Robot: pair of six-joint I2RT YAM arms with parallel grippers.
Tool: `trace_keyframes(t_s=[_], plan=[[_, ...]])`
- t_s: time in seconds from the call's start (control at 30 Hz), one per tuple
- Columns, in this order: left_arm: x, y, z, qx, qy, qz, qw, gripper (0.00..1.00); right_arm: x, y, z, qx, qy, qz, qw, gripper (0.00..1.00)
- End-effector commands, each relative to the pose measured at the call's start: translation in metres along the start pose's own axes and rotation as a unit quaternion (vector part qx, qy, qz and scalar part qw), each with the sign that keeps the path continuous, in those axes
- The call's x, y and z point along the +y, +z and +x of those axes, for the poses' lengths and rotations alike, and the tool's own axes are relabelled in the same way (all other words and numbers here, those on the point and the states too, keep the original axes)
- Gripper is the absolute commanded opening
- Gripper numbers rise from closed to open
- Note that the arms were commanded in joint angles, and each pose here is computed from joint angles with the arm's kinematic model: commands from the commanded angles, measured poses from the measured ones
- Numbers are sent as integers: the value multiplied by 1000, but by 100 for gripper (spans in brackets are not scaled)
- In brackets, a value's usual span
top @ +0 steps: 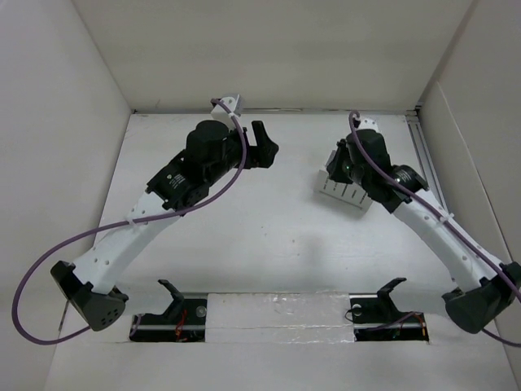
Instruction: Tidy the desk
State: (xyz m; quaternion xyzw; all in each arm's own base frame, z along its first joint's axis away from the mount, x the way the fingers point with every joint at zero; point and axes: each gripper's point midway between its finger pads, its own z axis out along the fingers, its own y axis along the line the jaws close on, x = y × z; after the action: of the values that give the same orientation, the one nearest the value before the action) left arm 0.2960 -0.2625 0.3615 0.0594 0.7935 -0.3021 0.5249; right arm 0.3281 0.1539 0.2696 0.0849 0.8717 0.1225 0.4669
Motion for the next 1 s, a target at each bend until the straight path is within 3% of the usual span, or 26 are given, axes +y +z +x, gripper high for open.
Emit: trace_keyframes(t_s=[0.0, 0.13, 0.3, 0.47, 0.57, 0.73, 0.97], plan=[[-13, -11, -36, -48, -22, 9, 999, 79, 47, -44, 8, 17, -11, -146, 989, 5], [-8, -19, -52, -69, -34, -13, 997, 79, 73, -108, -5, -29, -22, -264, 964, 0], [-4, -31, -64, -91, -57, -30, 994, 79, 73, -166, -16, -69, -26, -334, 940, 1], [-7, -35, -62, -91, -101, -22, 990, 79, 79, -189, 7, -41, -38, -398, 916, 1], [-2, -35, -56, -91, -117, -30, 988, 79, 83, -184, 35, 3, -49, -427, 903, 2], [11, -33, -46, -88, -131, -60, 986, 79, 62, -131, 118, 119, -66, -385, 913, 0], [20, -26, -26, -68, -156, -78, 982, 79, 46, -107, 174, 174, -75, -370, 909, 0]])
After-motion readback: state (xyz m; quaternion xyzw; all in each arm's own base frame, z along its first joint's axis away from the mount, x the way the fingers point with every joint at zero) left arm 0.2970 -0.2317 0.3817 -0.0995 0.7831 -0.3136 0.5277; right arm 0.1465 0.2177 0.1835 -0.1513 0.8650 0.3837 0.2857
